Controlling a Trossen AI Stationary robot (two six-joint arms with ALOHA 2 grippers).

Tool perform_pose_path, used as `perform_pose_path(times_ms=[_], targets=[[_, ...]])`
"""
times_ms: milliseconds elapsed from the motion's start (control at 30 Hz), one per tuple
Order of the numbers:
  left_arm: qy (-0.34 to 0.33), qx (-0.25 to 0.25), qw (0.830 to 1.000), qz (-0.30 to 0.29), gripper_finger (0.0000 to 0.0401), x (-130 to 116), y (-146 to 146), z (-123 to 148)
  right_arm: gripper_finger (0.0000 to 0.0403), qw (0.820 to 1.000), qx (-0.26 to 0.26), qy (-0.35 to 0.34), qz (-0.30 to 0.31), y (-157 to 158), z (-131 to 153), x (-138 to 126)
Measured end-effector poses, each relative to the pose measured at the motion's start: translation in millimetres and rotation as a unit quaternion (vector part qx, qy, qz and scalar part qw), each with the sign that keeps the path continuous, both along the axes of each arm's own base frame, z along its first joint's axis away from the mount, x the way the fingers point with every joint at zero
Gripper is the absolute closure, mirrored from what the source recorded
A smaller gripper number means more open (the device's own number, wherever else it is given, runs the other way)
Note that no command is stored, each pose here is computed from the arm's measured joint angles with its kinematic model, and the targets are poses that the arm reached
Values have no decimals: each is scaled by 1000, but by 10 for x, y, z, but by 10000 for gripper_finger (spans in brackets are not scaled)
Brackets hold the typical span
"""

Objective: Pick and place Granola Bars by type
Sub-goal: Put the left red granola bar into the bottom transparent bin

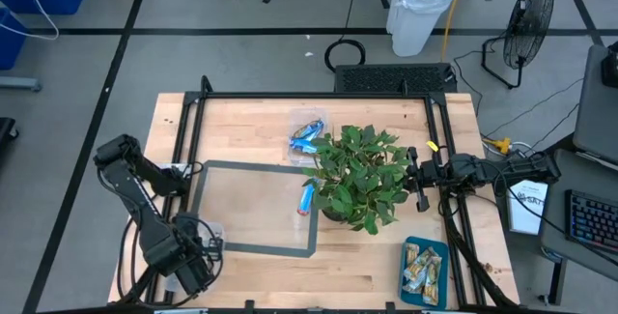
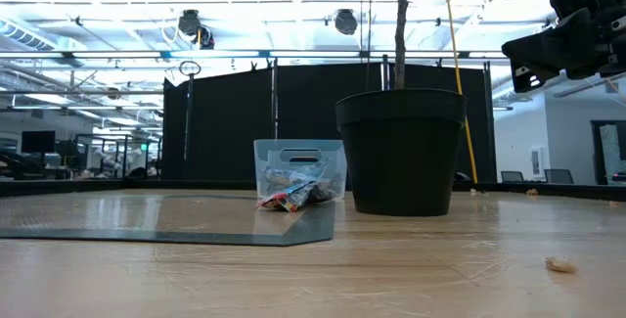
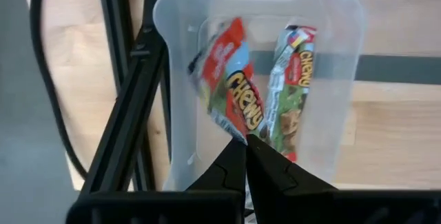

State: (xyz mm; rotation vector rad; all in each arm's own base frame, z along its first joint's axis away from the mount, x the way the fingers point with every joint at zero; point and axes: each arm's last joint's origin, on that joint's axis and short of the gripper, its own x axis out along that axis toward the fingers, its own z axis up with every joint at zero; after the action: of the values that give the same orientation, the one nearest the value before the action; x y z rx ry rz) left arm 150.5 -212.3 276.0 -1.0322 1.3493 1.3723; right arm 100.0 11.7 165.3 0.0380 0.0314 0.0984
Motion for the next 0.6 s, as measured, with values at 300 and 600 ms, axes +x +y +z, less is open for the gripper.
perform_pose_path(times_ms=[300,600], targets=[[-6,4,1000,-3,382,2,4,1,403,1000,0,0,0,0,0,0],[-6,4,1000,-4,382,2,5,2,403,1000,0,0,0,0,-1,0]])
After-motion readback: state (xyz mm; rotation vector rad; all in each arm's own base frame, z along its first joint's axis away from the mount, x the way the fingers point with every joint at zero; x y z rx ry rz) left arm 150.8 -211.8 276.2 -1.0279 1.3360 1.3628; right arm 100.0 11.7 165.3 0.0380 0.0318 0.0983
